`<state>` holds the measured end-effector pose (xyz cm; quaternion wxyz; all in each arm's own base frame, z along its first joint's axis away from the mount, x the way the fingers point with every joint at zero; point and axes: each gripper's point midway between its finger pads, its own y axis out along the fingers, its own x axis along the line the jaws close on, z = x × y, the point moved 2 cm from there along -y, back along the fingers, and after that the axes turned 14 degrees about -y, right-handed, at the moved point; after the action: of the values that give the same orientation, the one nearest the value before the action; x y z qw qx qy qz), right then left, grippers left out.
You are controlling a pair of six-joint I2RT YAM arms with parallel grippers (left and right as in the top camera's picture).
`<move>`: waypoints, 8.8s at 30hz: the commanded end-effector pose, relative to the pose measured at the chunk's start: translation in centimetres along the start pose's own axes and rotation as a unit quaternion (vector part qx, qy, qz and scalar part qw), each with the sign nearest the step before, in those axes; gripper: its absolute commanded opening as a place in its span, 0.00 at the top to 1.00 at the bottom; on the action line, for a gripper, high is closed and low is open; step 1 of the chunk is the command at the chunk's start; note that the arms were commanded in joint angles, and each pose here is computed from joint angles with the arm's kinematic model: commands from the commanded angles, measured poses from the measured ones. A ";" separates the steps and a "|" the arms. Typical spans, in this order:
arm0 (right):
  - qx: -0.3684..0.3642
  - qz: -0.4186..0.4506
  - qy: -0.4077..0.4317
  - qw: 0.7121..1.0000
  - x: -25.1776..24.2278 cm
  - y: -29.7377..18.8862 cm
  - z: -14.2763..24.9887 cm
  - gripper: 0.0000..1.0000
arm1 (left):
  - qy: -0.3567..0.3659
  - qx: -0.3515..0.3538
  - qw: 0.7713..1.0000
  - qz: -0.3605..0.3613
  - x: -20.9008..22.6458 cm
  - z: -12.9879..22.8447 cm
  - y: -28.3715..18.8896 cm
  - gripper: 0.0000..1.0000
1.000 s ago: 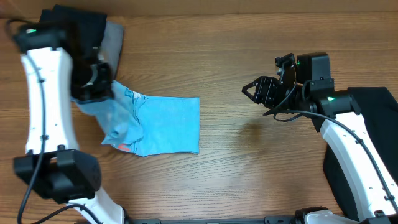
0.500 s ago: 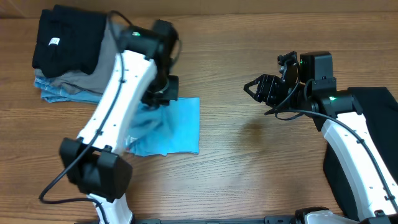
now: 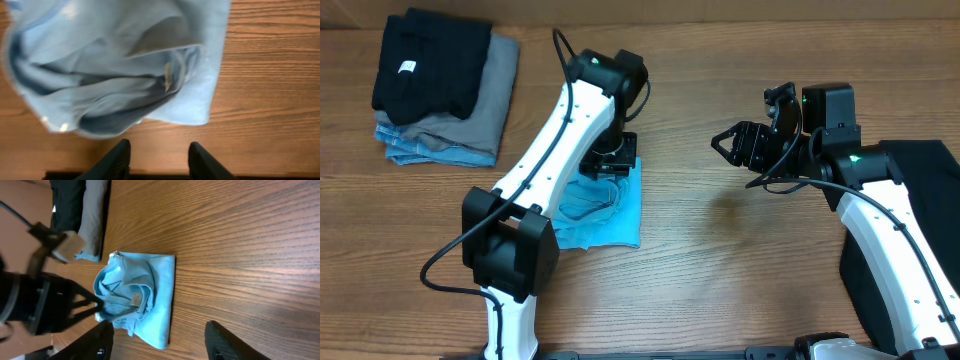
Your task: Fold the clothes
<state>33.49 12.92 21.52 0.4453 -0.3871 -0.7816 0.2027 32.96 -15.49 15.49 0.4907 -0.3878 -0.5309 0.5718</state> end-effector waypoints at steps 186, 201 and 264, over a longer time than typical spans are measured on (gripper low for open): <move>0.170 -0.156 -0.306 0.924 17.1 21.9 11.2 0.40 | -0.024 -0.258 0.958 0.124 16.8 2.8 -17.9 0.17; 0.220 -0.132 -0.278 0.926 14.9 21.9 12.8 0.91 | -0.024 -0.258 0.958 0.124 16.8 2.8 -17.9 0.17; 0.191 -0.083 -0.273 0.939 13.8 18.4 9.5 0.96 | -0.024 -0.260 0.958 0.120 16.9 2.7 -17.9 0.15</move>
<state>29.27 35.32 10.58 0.3111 -0.1618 -0.8425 0.4090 29.25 -0.49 35.03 0.2780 -0.5456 -0.6258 0.4831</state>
